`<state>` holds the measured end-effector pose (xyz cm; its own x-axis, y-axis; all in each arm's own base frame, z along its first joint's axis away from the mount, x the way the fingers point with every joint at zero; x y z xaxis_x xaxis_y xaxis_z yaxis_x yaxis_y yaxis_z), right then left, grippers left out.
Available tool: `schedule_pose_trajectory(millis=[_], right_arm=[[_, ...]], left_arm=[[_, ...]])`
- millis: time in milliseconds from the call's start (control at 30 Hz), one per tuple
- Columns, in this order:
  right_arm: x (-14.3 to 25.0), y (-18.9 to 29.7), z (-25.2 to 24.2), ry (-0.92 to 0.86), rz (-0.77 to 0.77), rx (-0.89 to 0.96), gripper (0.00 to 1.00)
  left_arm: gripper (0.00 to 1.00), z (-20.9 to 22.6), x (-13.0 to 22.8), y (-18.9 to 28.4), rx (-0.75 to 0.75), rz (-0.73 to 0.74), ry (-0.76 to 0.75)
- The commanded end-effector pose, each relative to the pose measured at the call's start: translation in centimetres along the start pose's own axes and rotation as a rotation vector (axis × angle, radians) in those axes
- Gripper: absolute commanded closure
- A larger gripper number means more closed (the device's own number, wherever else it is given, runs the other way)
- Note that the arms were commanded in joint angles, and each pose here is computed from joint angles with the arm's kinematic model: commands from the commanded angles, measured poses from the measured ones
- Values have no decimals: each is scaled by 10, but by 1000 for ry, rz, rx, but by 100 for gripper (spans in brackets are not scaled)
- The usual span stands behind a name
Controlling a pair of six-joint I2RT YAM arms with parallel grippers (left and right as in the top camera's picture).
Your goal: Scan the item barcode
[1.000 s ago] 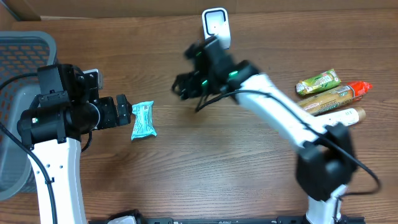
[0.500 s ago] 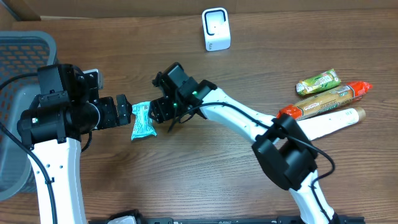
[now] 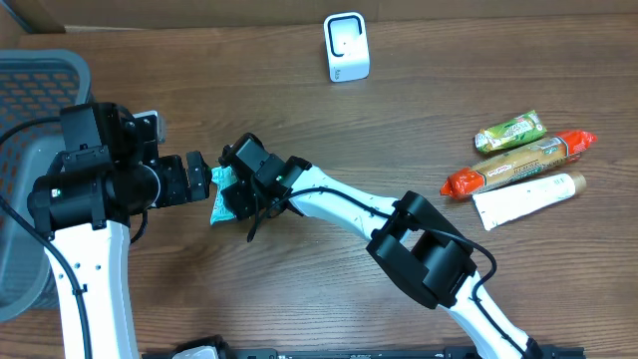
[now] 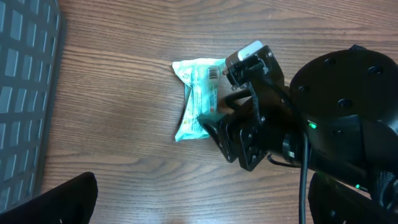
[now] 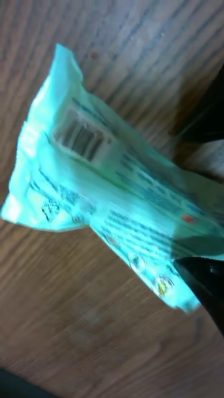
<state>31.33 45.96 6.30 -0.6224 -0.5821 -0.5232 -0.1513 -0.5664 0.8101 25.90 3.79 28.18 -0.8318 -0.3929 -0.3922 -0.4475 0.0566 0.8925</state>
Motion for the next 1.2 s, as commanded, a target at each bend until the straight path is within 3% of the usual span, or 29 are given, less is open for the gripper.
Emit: schedule_pose_trajectory(millis=[0,133,533,800,1067,1133,1167], right_arm=[[-3,-6,-11,-5,-12,49,47],[1,-6,-16,-33,-1,87,65],[20,2,-17,-90,121,-10,96],[23,49,-62,-308,186,-13,96],[69,101,-142,-498,377,224,96],[80,111,-159,-532,414,270,89],[83,115,-165,-535,424,272,80]], left_arm=[[1,-3,-3,5,2,-21,-13],[0,-3,-3,5,2,-21,-13],[0,-3,-3,5,2,-21,-13],[0,-3,-3,5,2,-21,-13],[0,-3,-3,5,2,-21,-13],[0,-3,-3,5,2,-21,-13],[0,-3,-3,5,2,-21,-13]])
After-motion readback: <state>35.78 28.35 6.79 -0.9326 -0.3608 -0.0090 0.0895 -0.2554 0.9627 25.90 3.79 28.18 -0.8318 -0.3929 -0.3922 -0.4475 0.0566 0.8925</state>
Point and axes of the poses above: each gripper's point midway between its finger pads, its own y axis back along the fingers, its own z axis along the line the jaws close on, x = y × z, the point moved 5 cm from there along y, back along the fingers, and after that the axes turned 12 degrees about y, right-handed, at the moved point
